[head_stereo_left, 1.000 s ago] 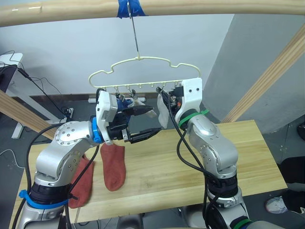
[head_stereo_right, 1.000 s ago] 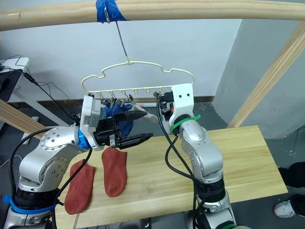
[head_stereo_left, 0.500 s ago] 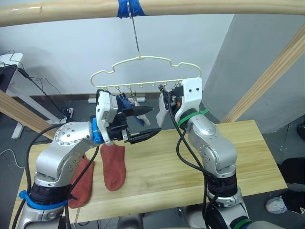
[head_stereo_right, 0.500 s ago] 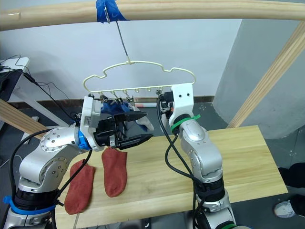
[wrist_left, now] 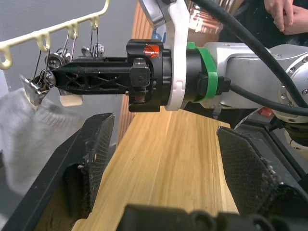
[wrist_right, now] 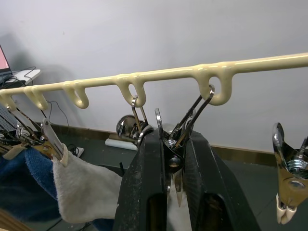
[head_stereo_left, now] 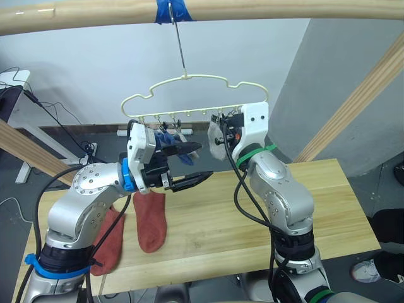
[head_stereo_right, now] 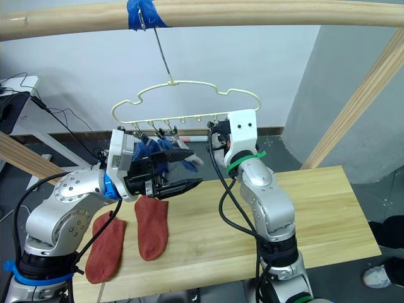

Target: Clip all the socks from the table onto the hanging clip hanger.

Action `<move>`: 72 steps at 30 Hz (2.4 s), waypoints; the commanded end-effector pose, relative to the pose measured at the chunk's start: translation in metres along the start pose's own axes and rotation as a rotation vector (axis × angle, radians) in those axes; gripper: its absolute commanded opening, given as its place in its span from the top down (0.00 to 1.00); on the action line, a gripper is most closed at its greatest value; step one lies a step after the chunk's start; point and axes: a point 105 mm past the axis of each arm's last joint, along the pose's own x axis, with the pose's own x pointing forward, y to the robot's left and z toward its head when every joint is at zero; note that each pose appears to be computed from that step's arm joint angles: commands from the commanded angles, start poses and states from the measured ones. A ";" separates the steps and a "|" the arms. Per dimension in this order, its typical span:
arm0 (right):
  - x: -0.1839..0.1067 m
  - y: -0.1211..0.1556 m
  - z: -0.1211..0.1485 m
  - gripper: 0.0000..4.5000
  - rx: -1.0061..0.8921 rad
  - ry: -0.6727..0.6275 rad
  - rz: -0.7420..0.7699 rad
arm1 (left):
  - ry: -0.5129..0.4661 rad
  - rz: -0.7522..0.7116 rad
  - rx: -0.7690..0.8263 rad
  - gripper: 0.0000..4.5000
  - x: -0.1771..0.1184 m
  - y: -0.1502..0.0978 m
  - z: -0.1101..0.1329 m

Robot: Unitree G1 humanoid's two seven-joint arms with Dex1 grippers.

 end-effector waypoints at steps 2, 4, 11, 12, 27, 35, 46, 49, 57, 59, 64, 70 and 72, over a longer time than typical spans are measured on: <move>-0.001 0.005 0.014 0.96 -0.012 -0.057 0.019 | -0.018 0.003 0.037 0.16 -0.002 -0.002 0.007; -0.002 0.001 0.012 0.89 -0.015 -0.050 0.000 | -0.018 0.005 0.038 0.16 -0.002 -0.001 0.007; -0.002 0.000 0.008 0.50 -0.035 -0.026 -0.003 | -0.014 0.005 0.039 0.16 -0.001 -0.001 0.006; -0.002 0.000 0.008 0.50 -0.037 -0.025 -0.003 | -0.014 0.005 0.039 0.16 -0.001 -0.001 0.006; 0.003 -0.008 0.012 0.50 -0.057 -0.056 -0.029 | -0.014 0.006 0.046 0.16 0.000 0.000 0.007; 0.004 -0.014 0.015 0.50 -0.090 -0.062 -0.064 | -0.017 0.004 0.048 0.16 0.001 0.000 0.007; 0.007 -0.008 0.018 0.50 -0.068 -0.071 -0.036 | -0.018 0.004 0.049 0.16 0.002 0.000 0.008; 0.007 -0.004 0.020 0.50 -0.071 -0.075 -0.018 | -0.017 0.004 0.048 0.16 0.002 -0.001 0.007; 0.009 0.003 0.019 0.50 -0.063 -0.068 0.015 | -0.018 0.006 0.046 0.16 0.002 -0.001 0.007; 0.009 0.005 0.019 0.50 -0.060 -0.067 0.021 | -0.018 0.008 0.046 0.16 0.001 -0.001 0.007; 0.011 0.009 0.019 0.50 -0.049 -0.069 0.036 | -0.015 0.011 0.045 0.16 0.000 -0.001 0.006; 0.006 0.004 0.018 0.50 -0.054 -0.059 -0.012 | -0.016 0.011 0.043 0.16 0.000 -0.001 0.006; 0.002 0.004 0.016 0.50 -0.054 -0.052 -0.022 | -0.016 0.008 0.041 0.16 0.000 -0.001 0.006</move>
